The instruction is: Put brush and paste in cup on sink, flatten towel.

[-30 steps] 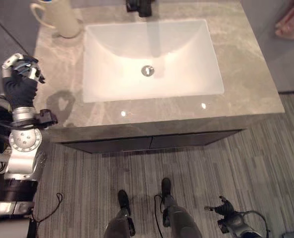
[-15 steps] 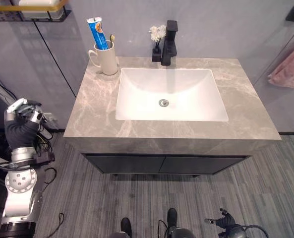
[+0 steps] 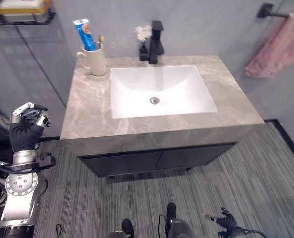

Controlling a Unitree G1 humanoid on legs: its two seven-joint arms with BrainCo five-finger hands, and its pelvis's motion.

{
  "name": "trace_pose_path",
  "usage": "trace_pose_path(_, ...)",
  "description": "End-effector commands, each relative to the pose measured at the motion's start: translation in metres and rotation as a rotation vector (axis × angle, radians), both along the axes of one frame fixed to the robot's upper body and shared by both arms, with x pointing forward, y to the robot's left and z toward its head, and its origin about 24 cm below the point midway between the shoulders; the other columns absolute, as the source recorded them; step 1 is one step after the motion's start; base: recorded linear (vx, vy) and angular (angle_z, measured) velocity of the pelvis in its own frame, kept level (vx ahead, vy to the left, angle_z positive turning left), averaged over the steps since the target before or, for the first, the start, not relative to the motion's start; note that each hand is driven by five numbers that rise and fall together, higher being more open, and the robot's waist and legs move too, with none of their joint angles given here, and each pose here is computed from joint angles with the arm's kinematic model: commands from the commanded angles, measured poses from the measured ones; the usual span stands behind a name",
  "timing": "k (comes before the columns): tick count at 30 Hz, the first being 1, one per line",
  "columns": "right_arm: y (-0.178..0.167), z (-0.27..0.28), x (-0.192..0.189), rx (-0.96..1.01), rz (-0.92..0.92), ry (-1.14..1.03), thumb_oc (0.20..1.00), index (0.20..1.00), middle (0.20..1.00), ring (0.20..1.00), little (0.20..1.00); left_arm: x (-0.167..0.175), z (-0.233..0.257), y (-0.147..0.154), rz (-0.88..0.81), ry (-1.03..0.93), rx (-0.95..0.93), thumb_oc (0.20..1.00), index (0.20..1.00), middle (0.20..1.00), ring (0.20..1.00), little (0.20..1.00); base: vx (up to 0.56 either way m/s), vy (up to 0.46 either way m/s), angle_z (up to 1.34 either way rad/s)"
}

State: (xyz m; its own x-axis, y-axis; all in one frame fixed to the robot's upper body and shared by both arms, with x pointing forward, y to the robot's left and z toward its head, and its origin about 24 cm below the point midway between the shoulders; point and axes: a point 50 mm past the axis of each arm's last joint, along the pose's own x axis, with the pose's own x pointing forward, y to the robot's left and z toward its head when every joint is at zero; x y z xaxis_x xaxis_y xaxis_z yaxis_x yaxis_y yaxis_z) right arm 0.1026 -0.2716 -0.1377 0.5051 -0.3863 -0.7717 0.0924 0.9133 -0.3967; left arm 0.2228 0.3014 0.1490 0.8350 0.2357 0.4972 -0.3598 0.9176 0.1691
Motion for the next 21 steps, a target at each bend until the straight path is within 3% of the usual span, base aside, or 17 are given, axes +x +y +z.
trace_pose_path(1,-0.008,0.002,-0.002,-0.06,-0.012,0.0,1.0,1.0,1.0,1.0,1.0,-0.004,0.038,-0.005,-0.008,-0.165,0.102,0.2,0.2,0.2,0.2,0.2,0.11,0.008,0.24)
trace_pose_path(12,-0.001,-0.004,-0.011,-0.099,0.1,0.088,1.0,1.0,1.0,1.0,1.0,0.035,0.044,-0.033,-0.123,-0.18,0.065,0.2,0.2,0.2,0.2,0.2,0.17,-0.159,0.51)
trace_pose_path(14,-0.014,-0.002,-0.014,-0.133,0.011,0.096,1.0,1.0,1.0,1.0,1.0,0.04,0.029,-0.028,-0.102,-0.128,-0.024,0.2,0.2,0.2,0.2,0.2,0.29,-0.341,1.08)
trace_pose_path(21,-0.021,0.01,0.005,-0.152,-0.059,-0.028,1.0,1.0,1.0,1.0,1.0,0.06,0.03,-0.03,-0.061,-0.122,-0.073,0.2,0.2,0.2,0.2,0.2,0.05,-0.198,0.9)
